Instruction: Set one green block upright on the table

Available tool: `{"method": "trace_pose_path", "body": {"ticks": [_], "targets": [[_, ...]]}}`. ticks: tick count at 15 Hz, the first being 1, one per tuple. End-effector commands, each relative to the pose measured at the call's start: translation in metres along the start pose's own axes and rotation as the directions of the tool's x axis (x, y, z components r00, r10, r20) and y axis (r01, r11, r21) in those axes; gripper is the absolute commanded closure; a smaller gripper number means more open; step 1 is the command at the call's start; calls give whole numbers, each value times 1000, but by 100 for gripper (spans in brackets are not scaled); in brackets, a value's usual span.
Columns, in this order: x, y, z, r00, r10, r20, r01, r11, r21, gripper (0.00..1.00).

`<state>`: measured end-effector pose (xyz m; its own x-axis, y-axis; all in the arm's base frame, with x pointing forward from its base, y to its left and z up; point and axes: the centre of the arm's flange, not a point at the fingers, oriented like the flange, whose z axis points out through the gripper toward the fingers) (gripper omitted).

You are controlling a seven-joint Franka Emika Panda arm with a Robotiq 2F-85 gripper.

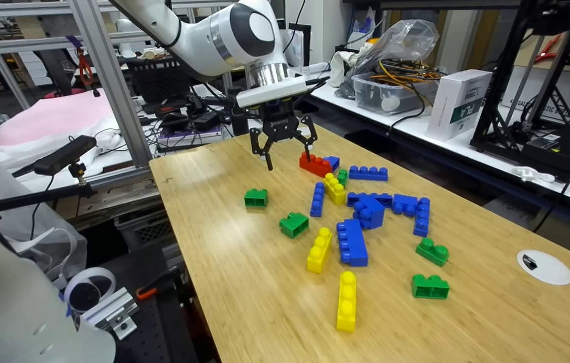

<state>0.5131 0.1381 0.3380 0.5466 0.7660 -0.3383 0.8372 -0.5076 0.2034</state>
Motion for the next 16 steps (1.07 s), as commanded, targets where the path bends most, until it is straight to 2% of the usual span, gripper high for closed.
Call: {"method": "trace_pose_path", "body": {"ticks": [1,8,12,16], "targets": [[0,0,0,1000,0,0,0,1000,0,0],[7,4,8,1000,-21,-2,21,1000,5,0],[22,3,27,993,-114,16,114,993,13,0],[39,-5,45,967,-248,52,248,969,2,0]]}}
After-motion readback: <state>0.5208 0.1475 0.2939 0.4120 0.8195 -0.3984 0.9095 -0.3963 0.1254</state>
